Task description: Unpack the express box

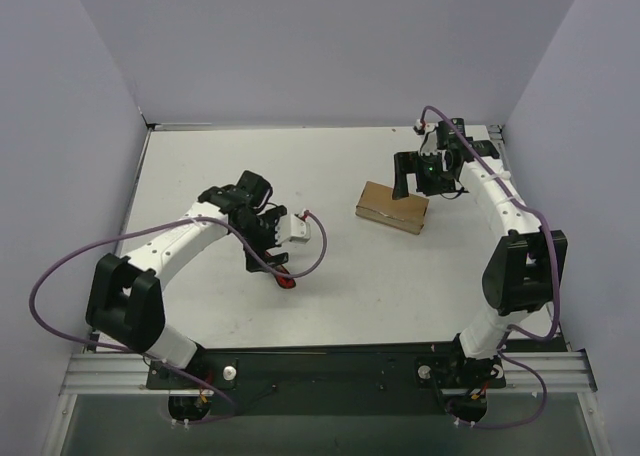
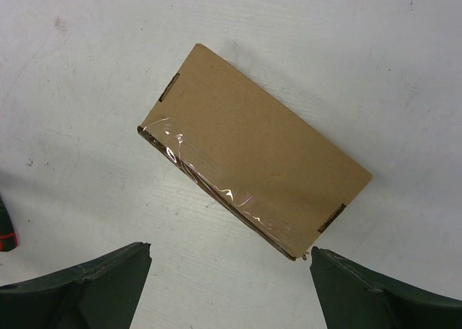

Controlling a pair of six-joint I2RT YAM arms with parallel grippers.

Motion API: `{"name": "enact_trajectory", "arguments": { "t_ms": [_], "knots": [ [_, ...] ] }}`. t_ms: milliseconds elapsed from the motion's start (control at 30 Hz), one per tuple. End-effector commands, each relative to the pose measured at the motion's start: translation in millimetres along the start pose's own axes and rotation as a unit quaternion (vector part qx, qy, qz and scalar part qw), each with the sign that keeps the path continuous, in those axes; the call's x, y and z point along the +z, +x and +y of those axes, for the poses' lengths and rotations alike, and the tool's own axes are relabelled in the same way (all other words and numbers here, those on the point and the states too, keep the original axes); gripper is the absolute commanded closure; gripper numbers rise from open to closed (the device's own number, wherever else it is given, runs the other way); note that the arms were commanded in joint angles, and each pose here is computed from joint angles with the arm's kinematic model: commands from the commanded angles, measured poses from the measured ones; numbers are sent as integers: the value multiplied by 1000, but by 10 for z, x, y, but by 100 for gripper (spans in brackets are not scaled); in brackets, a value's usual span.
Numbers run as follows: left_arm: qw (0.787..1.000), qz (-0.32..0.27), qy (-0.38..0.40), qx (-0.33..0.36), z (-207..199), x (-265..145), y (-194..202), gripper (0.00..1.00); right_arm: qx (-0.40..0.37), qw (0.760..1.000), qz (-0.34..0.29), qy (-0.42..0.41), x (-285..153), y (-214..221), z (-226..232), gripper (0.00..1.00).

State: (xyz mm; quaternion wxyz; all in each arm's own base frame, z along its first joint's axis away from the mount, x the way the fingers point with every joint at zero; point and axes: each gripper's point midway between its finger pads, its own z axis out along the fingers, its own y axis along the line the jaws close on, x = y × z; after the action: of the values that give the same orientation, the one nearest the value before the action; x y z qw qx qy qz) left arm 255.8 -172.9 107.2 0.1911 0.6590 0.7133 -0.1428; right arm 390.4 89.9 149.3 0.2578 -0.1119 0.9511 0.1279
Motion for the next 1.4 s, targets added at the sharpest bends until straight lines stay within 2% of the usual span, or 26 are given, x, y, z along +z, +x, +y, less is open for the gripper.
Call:
{"name": "enact_trajectory", "arguments": {
  "t_ms": [0, 167, 467, 733, 867, 967, 1000, 1067, 1100, 1133, 1267, 1367],
  "knots": [
    [997, -14, -3, 79, 347, 146, -36, 3, -3, 999, -32, 5, -276, -85, 15, 1],
    [993, -10, 27, 117, 468, 316, 37, 4, -6, 999, -37, -18, -375, -44, 65, 4],
    [978, 16, 93, 184, 309, 605, 313, 12, -14, 999, -29, -15, -399, 85, 49, 4],
    [975, 33, 73, 205, 470, 854, 468, 19, -24, 999, -36, -2, -426, 22, 7, 4],
    [974, 25, 80, 208, 473, 894, 455, 32, -26, 999, -34, -3, -412, 5, 10, 5],
    [973, 24, 97, 206, 397, 913, 494, 56, -30, 999, -34, -3, -395, -32, 14, 5],
    [973, 28, 110, 201, 336, 920, 529, 71, -34, 999, -34, -6, -380, -43, 31, 5],
    [972, 38, 131, 189, 221, 937, 619, 90, -38, 999, -34, -7, -358, -83, 57, 5],
    [974, 41, 135, 177, 199, 931, 651, 96, -40, 999, -34, -9, -349, -100, 75, 5],
    [978, 38, 133, 156, 192, 911, 651, 100, -43, 998, -37, -10, -348, -146, 90, 5],
    [992, 10, 94, 85, 354, 763, 566, 100, -68, 997, -40, -22, -273, -272, 237, 5],
    [998, -39, 14, 47, 708, 517, 248, 100, -80, 995, -52, -41, -250, -447, 387, 7]
  ]
}}
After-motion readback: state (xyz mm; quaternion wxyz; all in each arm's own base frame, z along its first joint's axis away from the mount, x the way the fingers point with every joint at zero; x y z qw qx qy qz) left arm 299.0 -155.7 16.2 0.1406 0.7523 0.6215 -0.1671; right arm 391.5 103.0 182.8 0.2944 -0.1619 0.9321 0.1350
